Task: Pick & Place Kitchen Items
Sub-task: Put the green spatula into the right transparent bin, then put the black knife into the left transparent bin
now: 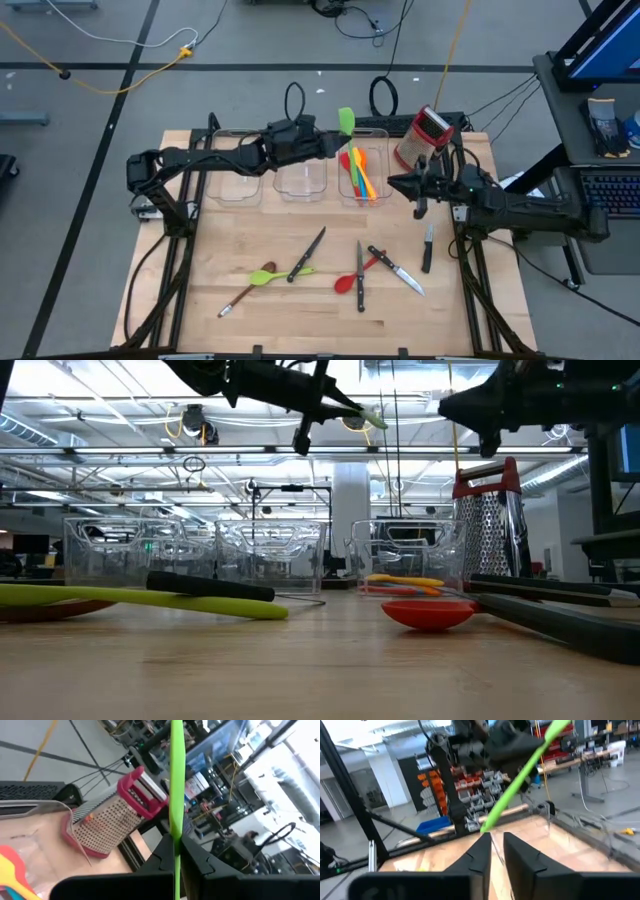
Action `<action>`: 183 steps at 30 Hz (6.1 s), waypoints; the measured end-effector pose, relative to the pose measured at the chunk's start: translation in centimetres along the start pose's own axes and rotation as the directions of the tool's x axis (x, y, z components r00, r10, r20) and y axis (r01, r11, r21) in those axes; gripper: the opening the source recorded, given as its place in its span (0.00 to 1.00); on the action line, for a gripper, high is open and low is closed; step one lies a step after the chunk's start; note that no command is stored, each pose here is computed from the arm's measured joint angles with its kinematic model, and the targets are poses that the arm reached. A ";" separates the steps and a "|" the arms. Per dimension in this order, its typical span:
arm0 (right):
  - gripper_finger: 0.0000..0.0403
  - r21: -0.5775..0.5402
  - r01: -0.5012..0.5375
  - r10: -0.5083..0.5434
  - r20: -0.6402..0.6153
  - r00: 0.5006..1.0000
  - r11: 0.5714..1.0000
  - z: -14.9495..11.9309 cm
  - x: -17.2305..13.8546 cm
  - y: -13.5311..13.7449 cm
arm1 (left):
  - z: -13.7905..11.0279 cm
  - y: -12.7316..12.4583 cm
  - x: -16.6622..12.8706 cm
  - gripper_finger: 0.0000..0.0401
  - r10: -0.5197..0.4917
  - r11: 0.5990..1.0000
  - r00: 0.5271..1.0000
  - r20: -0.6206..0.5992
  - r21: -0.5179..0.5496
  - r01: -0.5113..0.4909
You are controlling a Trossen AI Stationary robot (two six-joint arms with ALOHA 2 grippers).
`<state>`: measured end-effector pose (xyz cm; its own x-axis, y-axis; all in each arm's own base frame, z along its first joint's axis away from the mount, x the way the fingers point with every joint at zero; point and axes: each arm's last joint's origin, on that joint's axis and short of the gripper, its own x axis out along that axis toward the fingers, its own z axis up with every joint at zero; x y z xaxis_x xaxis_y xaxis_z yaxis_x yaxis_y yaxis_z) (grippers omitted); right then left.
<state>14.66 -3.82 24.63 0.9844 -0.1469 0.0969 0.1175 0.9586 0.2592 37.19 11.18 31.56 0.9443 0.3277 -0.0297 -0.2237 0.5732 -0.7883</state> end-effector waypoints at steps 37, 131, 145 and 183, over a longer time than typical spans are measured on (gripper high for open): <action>0.62 0.325 -0.018 0.055 -0.106 0.993 0.946 0.7 8.8 -0.8 | -2.5 -2.7 -0.3 0.00 -0.157 0.961 0.982 -0.100 0.213 0.176; 0.06 0.015 0.629 -0.421 -0.731 0.537 0.777 -2.9 12.8 -7.7 | 1.6 -1.9 -4.3 0.64 0.126 0.755 0.985 -0.118 0.656 -0.018; 0.06 0.012 0.651 -0.370 -0.815 0.446 0.759 -4.8 12.6 -9.1 | 1.8 -1.5 -4.3 0.64 0.154 0.740 0.981 -0.117 0.672 -0.036; 0.23 0.007 0.688 -0.372 -0.837 0.402 0.726 -4.9 12.0 -9.6 | 2.1 -0.9 -4.3 0.64 0.143 0.701 0.976 -0.162 0.713 0.015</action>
<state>25.94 -13.55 18.58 0.4613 -0.2121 -0.8615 0.7614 0.5932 0.2616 32.83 10.85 33.73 0.9290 0.2806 -0.2414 -0.3145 0.9422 -0.1153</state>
